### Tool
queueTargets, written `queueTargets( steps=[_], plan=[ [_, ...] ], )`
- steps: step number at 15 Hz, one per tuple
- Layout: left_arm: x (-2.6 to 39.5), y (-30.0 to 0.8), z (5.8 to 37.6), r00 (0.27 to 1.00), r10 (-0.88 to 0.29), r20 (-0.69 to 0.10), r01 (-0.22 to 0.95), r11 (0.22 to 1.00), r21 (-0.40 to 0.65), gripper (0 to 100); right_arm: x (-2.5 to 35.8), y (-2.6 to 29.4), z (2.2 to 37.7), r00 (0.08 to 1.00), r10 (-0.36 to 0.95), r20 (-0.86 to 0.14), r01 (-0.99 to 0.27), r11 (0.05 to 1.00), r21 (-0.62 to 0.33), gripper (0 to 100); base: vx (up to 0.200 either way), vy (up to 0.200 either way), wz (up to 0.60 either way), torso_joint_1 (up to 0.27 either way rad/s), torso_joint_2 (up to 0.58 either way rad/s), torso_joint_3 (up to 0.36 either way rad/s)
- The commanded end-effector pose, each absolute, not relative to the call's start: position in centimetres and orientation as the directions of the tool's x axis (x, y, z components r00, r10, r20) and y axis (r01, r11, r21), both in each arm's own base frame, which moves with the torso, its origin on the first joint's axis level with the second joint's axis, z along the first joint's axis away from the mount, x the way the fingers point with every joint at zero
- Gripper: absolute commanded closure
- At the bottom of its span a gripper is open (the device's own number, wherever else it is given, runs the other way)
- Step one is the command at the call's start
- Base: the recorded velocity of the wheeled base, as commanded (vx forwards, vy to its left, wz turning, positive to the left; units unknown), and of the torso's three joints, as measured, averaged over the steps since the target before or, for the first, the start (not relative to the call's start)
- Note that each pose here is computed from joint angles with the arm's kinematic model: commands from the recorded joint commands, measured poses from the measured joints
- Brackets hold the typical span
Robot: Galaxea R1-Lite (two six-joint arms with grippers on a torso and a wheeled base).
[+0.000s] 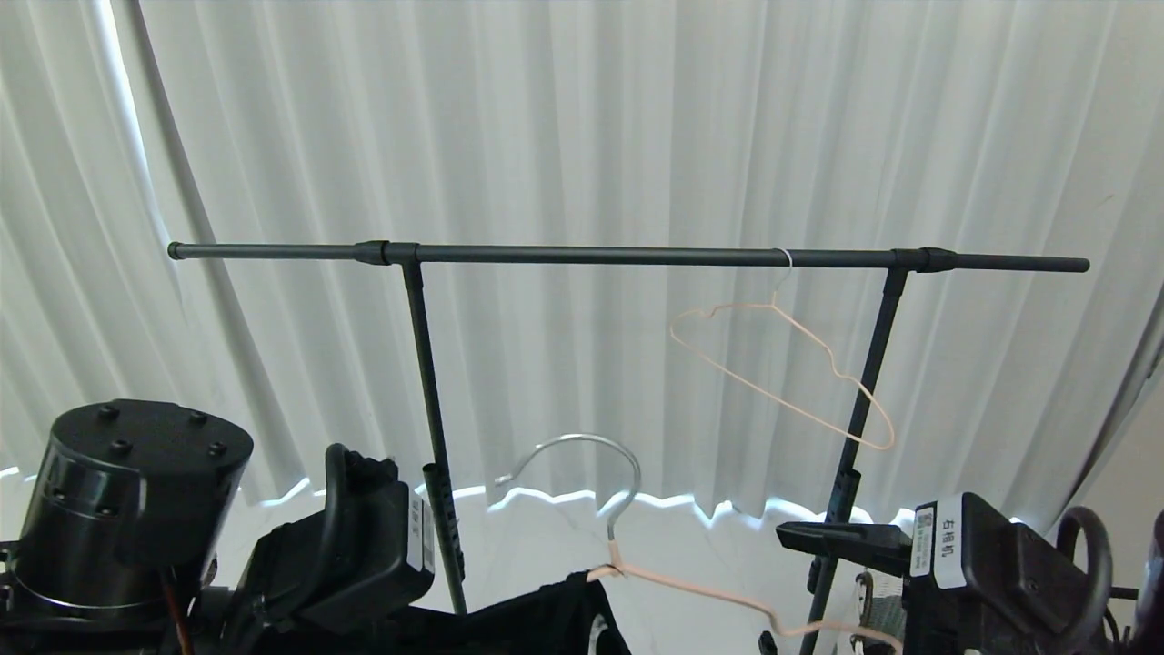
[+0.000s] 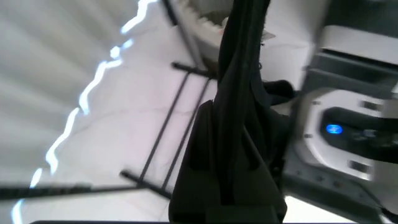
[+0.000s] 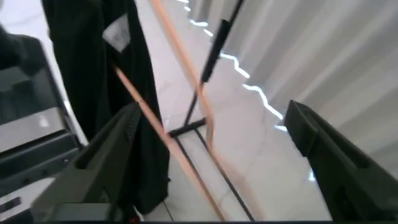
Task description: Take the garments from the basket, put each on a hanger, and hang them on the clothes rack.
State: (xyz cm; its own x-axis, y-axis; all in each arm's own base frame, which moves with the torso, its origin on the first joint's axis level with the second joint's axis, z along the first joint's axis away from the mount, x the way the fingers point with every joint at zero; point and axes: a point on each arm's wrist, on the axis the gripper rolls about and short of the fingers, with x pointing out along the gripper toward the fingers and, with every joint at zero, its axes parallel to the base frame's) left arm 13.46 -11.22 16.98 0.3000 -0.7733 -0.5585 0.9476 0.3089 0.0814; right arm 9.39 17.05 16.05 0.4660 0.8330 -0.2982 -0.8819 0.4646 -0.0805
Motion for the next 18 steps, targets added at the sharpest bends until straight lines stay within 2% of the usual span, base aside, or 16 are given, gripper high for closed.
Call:
queueTargets(
  steps=[1, 3, 5, 7, 9, 12, 14, 18],
  plan=[
    [14.1, -10.3, 16.8, 0.378, -0.726, -0.575, 0.913, 0.395, 0.102, 100, 9.4, 16.8, 15.8, 0.488, 0.817, -0.308, -0.869, 0.486, -0.089, 0, 0.0, 0.0, 0.0, 0.0, 0.0, 0.0],
    [14.6, -9.7, 16.7, 0.453, -0.667, -0.592, 0.87, 0.475, 0.131, 100, 9.7, 16.7, 15.7, 0.514, 0.799, -0.313, -0.854, 0.512, -0.094, 0, 0.0, 0.0, 0.0, 0.0, 0.0, 0.0],
    [15.0, -9.3, 16.9, 0.499, -0.642, -0.582, 0.842, 0.517, 0.152, 100, 10.0, 16.6, 15.5, 0.526, 0.787, -0.323, -0.845, 0.526, -0.095, 0, 0.0, 0.0, 0.0, 0.0, 0.0, 0.0],
    [15.8, -9.0, 17.5, 0.57, -0.62, -0.539, 0.8, 0.568, 0.193, 100, 10.0, 16.7, 14.7, 0.518, 0.778, -0.355, -0.847, 0.524, -0.09, 0, 0.0, 0.0, 0.0, 0.0, 0.0, 0.0],
    [16.5, -9.3, 19.0, 0.634, -0.61, -0.475, 0.751, 0.633, 0.188, 100, 10.6, 17.7, 13.6, 0.508, 0.758, -0.409, -0.844, 0.532, -0.063, 0, 0.0, 0.0, 0.0, 0.0, 0.0, 0.0],
    [17.2, -9.7, 20.9, 0.674, -0.609, -0.419, 0.723, 0.661, 0.202, 100, 12.1, 20.9, 12.8, 0.49, 0.749, -0.446, -0.834, 0.552, 0.009, 0, 0.0, 0.0, 0.0, 0.0, 0.0, 0.0],
    [17.3, -9.8, 21.5, 0.681, -0.613, -0.401, 0.719, 0.663, 0.209, 100, 13.2, 22.8, 12.1, 0.52, 0.717, -0.464, -0.796, 0.604, 0.04, 0, 0.0, 0.0, 0.0, 0.0, 0.0, 0.0],
    [17.3, -9.8, 21.8, 0.685, -0.615, -0.391, 0.717, 0.664, 0.212, 100, 15.0, 25.8, 12.6, 0.548, 0.719, -0.427, -0.77, 0.633, 0.078, 0, 0.0, 0.0, 0.0, 0.0, 0.0, 0.0]
  ],
)
